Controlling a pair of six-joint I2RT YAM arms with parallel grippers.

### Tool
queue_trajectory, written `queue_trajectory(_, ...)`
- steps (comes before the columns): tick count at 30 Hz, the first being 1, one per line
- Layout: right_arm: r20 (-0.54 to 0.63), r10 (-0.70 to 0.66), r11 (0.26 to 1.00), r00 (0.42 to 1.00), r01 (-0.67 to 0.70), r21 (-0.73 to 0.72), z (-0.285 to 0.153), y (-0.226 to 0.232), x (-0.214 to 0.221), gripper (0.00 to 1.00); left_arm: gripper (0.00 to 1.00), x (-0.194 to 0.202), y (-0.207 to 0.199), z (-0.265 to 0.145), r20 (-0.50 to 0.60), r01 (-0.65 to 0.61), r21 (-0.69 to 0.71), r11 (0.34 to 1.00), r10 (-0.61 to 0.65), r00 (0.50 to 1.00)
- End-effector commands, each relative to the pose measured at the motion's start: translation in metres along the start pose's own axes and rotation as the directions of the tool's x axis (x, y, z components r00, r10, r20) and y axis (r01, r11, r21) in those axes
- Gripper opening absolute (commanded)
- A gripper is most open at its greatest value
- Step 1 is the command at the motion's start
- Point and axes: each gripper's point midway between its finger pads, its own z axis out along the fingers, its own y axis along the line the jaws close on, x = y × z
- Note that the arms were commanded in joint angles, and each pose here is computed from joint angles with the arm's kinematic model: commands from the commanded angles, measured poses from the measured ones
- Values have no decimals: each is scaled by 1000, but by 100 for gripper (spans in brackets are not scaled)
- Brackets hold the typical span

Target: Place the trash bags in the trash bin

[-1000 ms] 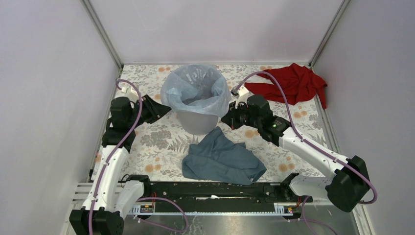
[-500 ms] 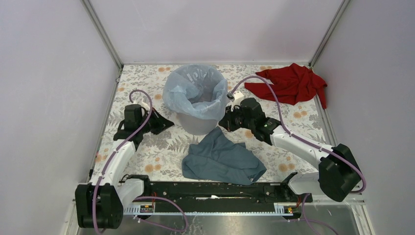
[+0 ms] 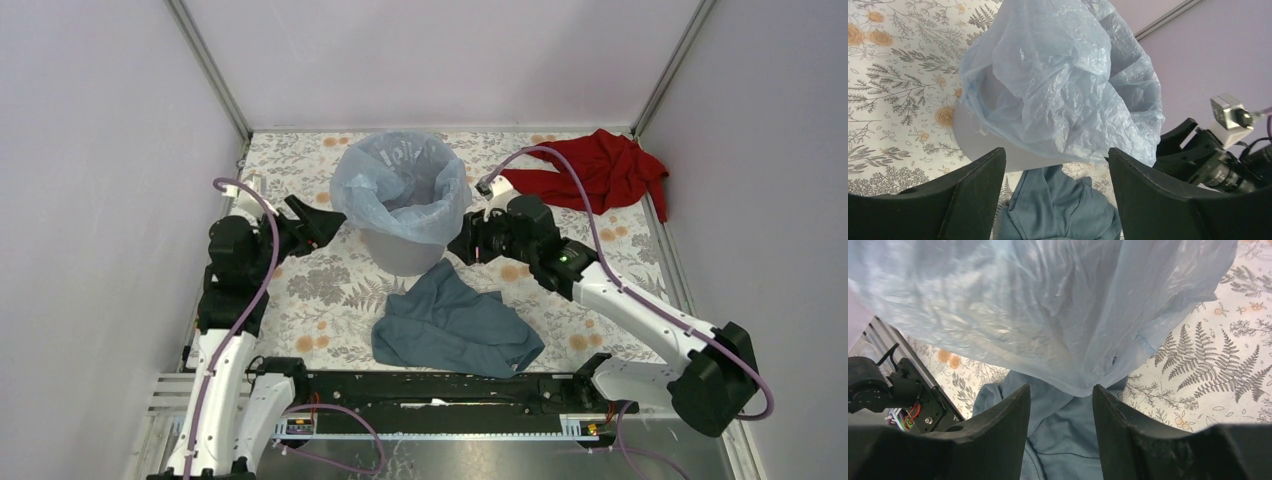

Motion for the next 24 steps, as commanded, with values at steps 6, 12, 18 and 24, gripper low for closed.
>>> queue_trajectory(6, 94, -15, 1000, 995, 15, 3, -20, 9, -33, 62, 65, -15, -16, 34, -17, 68, 124, 990, -67, 998)
queue_trajectory(12, 96, -10, 1000, 995, 12, -21, -16, 14, -36, 66, 45, 2, -2, 28, -21, 92, 89, 992, -91, 996)
queue_trajectory(18, 109, -5, 999, 994, 10, -42, -17, 22, -52, 74, 28, 21, 11, 21, -41, 108, 49, 993, -106, 994)
queue_trajectory(24, 161, 10, 999, 987, -4, -35, -30, 31, -82, 85, 7, 21, 16, 20, -37, 87, 22, 996, -86, 996)
